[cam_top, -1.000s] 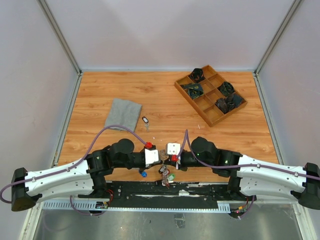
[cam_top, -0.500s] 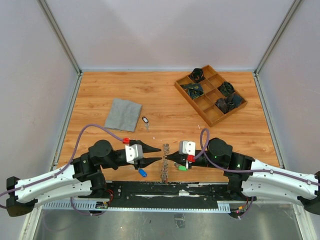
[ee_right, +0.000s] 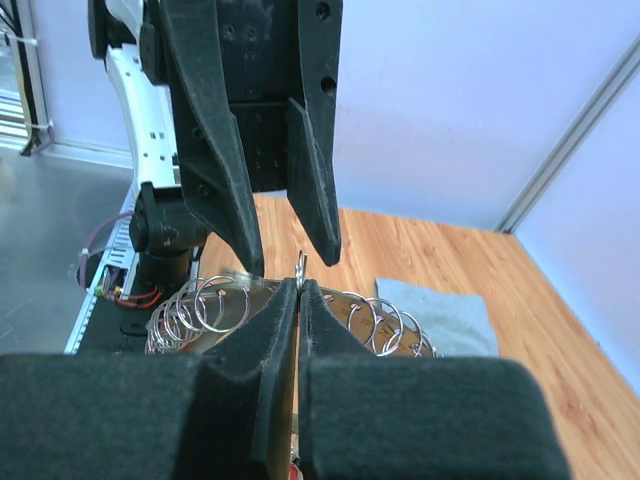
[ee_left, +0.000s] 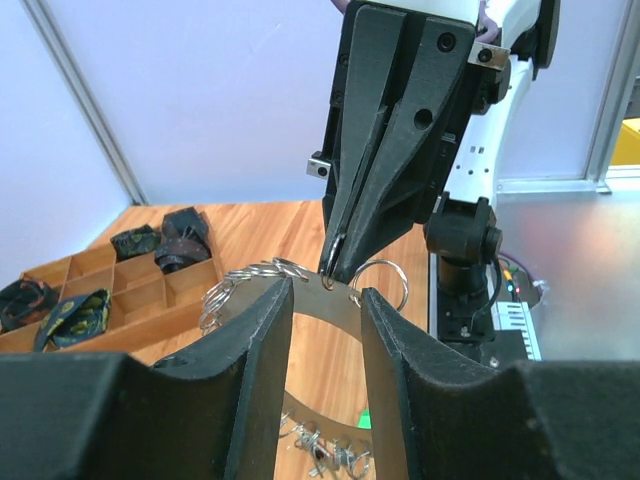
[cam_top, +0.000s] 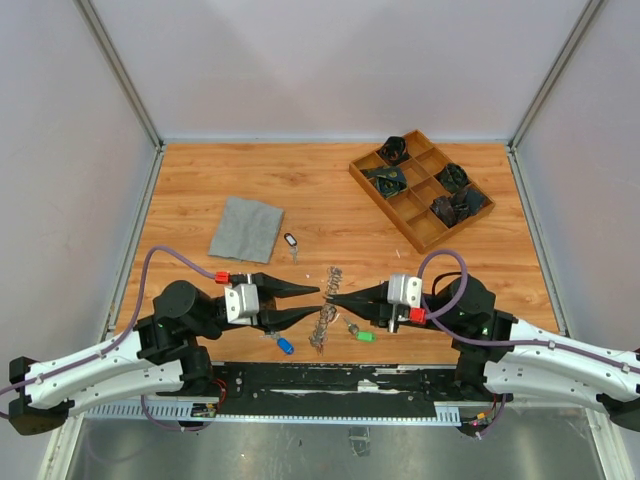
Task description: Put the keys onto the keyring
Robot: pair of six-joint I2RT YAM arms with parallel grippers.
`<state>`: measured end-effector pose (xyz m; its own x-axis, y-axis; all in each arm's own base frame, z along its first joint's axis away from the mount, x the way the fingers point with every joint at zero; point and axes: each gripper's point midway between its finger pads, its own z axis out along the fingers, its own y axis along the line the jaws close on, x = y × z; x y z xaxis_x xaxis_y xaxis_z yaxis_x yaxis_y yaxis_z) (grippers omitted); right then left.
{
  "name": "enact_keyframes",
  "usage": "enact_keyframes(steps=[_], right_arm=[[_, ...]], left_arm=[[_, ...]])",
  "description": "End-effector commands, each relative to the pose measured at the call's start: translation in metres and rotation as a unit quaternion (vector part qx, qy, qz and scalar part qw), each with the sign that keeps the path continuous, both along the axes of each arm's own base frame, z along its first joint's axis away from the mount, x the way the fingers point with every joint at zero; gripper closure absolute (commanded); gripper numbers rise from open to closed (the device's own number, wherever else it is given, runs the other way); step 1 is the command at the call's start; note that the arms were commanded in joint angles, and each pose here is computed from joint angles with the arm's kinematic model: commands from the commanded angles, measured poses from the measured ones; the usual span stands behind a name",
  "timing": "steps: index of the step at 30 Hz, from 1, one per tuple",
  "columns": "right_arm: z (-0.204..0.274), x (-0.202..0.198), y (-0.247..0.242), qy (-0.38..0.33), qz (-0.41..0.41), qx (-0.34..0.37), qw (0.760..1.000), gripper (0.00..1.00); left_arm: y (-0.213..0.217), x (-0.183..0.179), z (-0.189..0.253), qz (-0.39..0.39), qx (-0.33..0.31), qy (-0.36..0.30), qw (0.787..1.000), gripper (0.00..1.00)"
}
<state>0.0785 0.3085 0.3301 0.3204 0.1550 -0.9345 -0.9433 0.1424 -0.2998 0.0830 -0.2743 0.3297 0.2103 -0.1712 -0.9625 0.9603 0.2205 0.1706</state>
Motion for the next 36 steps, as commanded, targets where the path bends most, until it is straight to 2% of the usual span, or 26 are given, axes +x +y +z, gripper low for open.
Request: enact_keyframes(steps=[1, 10, 25, 36], right_arm=[[0.056, -0.015, -0.007, -0.051, 0.033, 0.080, 0.995, 1.00], [0.048, -0.025, -0.006, -0.089, 0.057, 0.067, 0.992, 1.00], [0.041, -0.027, -0.005, -0.093, 0.064, 0.042, 0.993, 1.00], [0.030, -0.030, 0.000, -0.094, 0.077, 0.012, 0.992, 1.00]], left_arm=[[0.005, -0.007, 0.032, -0.012, -0.051, -0.015, 0.999, 0.61], [0.003, -0.016, 0.030, -0.039, -0.050, -0.016, 0.998, 0.64], [-0.007, -0.024, 0.022, -0.072, -0.019, -0.023, 0.997, 0.69], [-0.011, -0.025, 0.018, -0.079, -0.005, -0.023, 0.997, 0.79]])
